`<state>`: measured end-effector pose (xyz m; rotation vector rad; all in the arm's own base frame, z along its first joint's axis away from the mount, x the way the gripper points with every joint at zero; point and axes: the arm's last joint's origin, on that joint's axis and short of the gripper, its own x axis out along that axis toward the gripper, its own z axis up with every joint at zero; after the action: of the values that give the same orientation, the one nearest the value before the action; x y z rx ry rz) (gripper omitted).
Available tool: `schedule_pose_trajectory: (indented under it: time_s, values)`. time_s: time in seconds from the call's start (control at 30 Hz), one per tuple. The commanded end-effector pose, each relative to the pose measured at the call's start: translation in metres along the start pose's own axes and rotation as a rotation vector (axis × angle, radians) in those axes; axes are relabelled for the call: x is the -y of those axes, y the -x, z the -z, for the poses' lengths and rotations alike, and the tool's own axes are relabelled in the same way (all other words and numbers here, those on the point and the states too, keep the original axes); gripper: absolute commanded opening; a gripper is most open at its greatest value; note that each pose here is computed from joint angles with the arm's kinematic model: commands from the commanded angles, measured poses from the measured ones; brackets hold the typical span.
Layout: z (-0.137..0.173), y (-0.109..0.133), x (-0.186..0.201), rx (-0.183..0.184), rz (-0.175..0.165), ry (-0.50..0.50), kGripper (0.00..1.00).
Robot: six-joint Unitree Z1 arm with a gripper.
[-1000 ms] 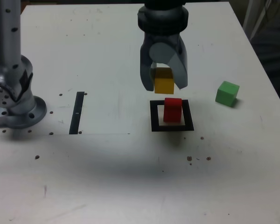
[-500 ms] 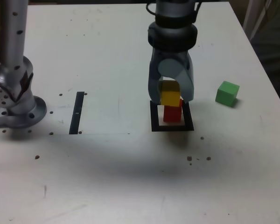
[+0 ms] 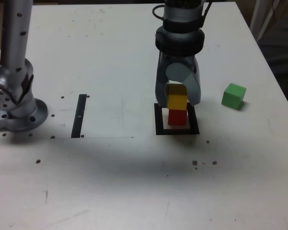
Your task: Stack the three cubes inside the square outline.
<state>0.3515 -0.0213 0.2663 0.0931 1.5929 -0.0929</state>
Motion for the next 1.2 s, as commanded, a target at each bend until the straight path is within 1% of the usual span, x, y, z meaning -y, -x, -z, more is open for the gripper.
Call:
schedule_pose_trajectory:
  time_s: [0.0, 0.03, 0.17, 0.2, 0.23, 0.27, 0.47, 0.67, 0.77, 0.87, 0.93, 1.03, 1.17]
  values:
    - [-0.001, -0.003, -0.001, -0.003, 0.002, -0.002, 0.39]
    - [0.0, -0.004, -0.001, -0.003, 0.003, -0.003, 0.47]
    - [0.001, -0.008, -0.001, -0.003, 0.012, -0.006, 0.87]
    - [0.001, -0.009, -0.002, -0.004, 0.014, -0.006, 0.94]
    - [0.001, -0.01, -0.002, -0.005, 0.015, -0.005, 0.98]
    - [0.002, -0.011, -0.003, -0.006, 0.017, -0.004, 0.99]
    - [0.003, -0.012, -0.004, 0.0, 0.018, -0.001, 1.0]
    - [0.006, -0.006, -0.004, 0.028, 0.004, -0.002, 1.0]
    - [0.009, -0.001, -0.006, 0.045, -0.011, 0.001, 1.0]
    - [0.016, 0.004, -0.01, 0.048, -0.026, 0.013, 1.0]
    - [0.022, 0.007, -0.015, 0.044, -0.038, 0.028, 1.0]
    - [0.032, 0.011, -0.025, 0.026, -0.06, 0.06, 1.0]
    - [0.041, 0.019, -0.04, 0.015, -0.104, 0.081, 1.0]
